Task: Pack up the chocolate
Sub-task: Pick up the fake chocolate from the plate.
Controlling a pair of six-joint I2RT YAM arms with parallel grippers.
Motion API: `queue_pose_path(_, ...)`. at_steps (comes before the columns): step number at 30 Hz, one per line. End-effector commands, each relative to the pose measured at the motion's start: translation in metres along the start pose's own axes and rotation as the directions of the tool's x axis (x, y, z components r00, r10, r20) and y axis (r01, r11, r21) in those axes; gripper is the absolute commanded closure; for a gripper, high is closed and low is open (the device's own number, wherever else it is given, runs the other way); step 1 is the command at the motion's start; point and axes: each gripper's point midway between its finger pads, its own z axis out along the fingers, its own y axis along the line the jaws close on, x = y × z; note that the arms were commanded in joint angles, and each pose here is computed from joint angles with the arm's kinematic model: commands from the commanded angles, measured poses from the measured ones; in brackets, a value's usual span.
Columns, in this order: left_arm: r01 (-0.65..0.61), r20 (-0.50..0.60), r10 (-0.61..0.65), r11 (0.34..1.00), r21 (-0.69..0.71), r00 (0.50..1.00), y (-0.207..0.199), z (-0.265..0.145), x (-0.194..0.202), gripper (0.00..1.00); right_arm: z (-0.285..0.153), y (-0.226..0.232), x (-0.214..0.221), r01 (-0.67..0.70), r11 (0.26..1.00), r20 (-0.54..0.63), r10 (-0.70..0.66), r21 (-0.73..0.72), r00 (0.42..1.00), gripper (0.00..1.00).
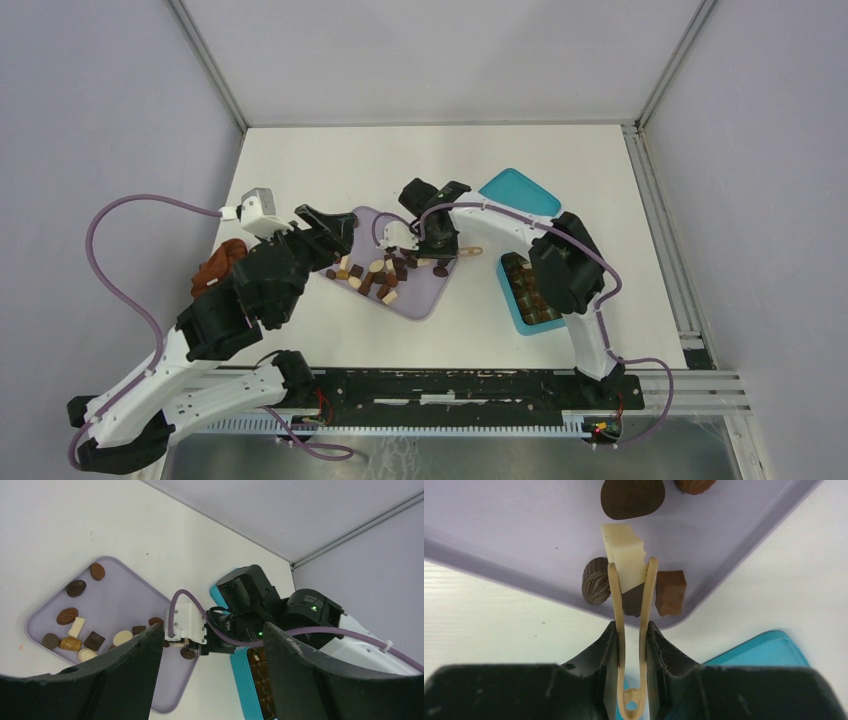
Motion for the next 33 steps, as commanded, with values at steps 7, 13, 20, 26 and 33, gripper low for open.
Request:
queue_pose_path(7,0.052,0.029,-0.052,0.999,0.014,0.998,-0.008,0.001,-0.009,0.22,-0.069,0.000,-0.018,-0.036,0.999,0.199,0.031,0.024,0.979,0.82)
queue_pose_path(13,0.054,0.028,-0.054,0.998,0.015,0.998,-0.009,0.002,-0.007,0.22,-0.096,0.007,-0.002,-0.070,0.997,0.259,0.064,0.017,0.964,0.82)
queue_pose_path(20,0.029,0.009,-0.029,0.999,0.026,1.000,-0.020,0.011,0.001,0.22,-0.113,0.012,0.028,-0.138,0.990,0.295,0.129,0.009,0.947,0.82)
queue_pose_path(26,0.030,-0.031,-0.028,0.998,0.063,0.999,-0.036,0.021,0.015,0.22,-0.126,0.009,0.051,-0.209,0.978,0.321,0.195,0.008,0.927,0.82)
queue_pose_path(33,0.119,-0.211,-0.086,0.981,0.151,0.974,-0.062,0.043,0.085,0.22,-0.141,0.017,0.093,-0.279,0.959,0.324,0.252,0.039,0.912,0.82)
